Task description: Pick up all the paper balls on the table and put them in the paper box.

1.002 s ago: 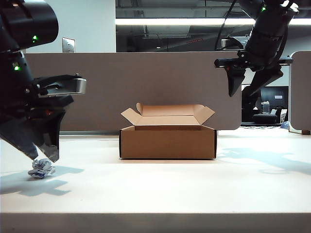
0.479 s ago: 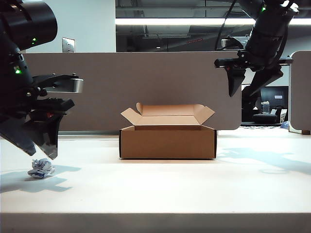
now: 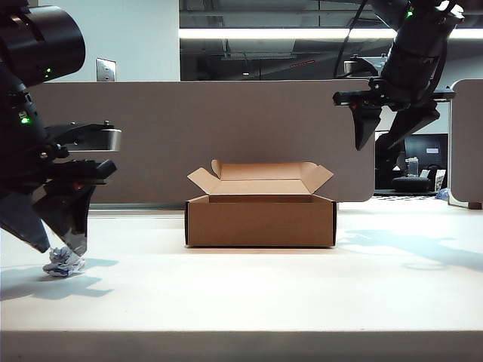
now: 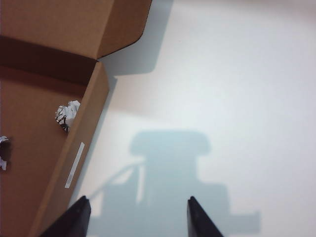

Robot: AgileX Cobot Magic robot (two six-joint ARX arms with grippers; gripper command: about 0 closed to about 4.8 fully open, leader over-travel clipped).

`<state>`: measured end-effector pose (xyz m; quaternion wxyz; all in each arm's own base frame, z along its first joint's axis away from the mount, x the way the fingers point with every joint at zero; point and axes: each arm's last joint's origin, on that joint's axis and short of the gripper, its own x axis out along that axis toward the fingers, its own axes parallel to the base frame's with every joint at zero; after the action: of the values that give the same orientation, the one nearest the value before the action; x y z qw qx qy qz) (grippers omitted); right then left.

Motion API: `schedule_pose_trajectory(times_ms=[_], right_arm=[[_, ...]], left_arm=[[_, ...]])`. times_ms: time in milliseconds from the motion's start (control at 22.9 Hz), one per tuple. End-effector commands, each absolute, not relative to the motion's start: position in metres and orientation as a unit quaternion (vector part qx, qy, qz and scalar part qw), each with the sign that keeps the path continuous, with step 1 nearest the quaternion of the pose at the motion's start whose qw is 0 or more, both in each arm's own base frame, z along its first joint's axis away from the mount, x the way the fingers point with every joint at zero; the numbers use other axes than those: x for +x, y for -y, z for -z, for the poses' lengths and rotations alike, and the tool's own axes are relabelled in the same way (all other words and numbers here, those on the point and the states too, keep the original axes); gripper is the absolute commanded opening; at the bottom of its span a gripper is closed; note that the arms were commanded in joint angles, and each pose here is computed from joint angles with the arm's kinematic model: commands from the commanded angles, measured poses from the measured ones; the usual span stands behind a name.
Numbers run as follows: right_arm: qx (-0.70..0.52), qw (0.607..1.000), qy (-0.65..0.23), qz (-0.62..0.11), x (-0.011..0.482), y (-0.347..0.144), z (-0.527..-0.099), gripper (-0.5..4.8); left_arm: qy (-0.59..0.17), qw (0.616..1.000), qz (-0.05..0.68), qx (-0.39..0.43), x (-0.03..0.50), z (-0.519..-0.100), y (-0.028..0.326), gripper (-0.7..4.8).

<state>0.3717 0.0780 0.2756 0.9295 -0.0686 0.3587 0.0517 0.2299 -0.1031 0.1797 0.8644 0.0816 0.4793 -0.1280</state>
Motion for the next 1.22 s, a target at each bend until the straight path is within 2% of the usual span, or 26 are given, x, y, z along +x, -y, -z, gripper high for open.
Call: schedule_pose_trajectory(times_ms=[44, 828, 959, 1046, 1220], right_arm=[[-0.069, 0.933, -0.349, -0.052, 0.372, -0.078, -0.28, 2.64], [-0.07, 0.932, -0.351, -0.052, 0.371, -0.078, -0.28, 2.61], [-0.069, 0.933, -0.35, -0.052, 0.37, -0.078, -0.281, 2.61], [-0.069, 0.933, -0.35, -0.052, 0.37, -0.078, -0.281, 2.61], [-0.069, 0.933, -0.35, -0.052, 0.37, -0.078, -0.281, 2.61]], left_arm=[[-0.468, 0.872, 0.124, 0.068, 0.232, -0.181, 0.104, 2.46], [-0.485, 0.867, 0.104, 0.05, 0.234, -0.165, 0.104, 2.46], [-0.479, 0.87, 0.105, 0.049, 0.235, -0.166, 0.105, 2.15], [-0.479, 0.87, 0.105, 0.049, 0.235, -0.166, 0.105, 1.42], [-0.479, 0.87, 0.105, 0.049, 0.235, -0.166, 0.105, 1.43]])
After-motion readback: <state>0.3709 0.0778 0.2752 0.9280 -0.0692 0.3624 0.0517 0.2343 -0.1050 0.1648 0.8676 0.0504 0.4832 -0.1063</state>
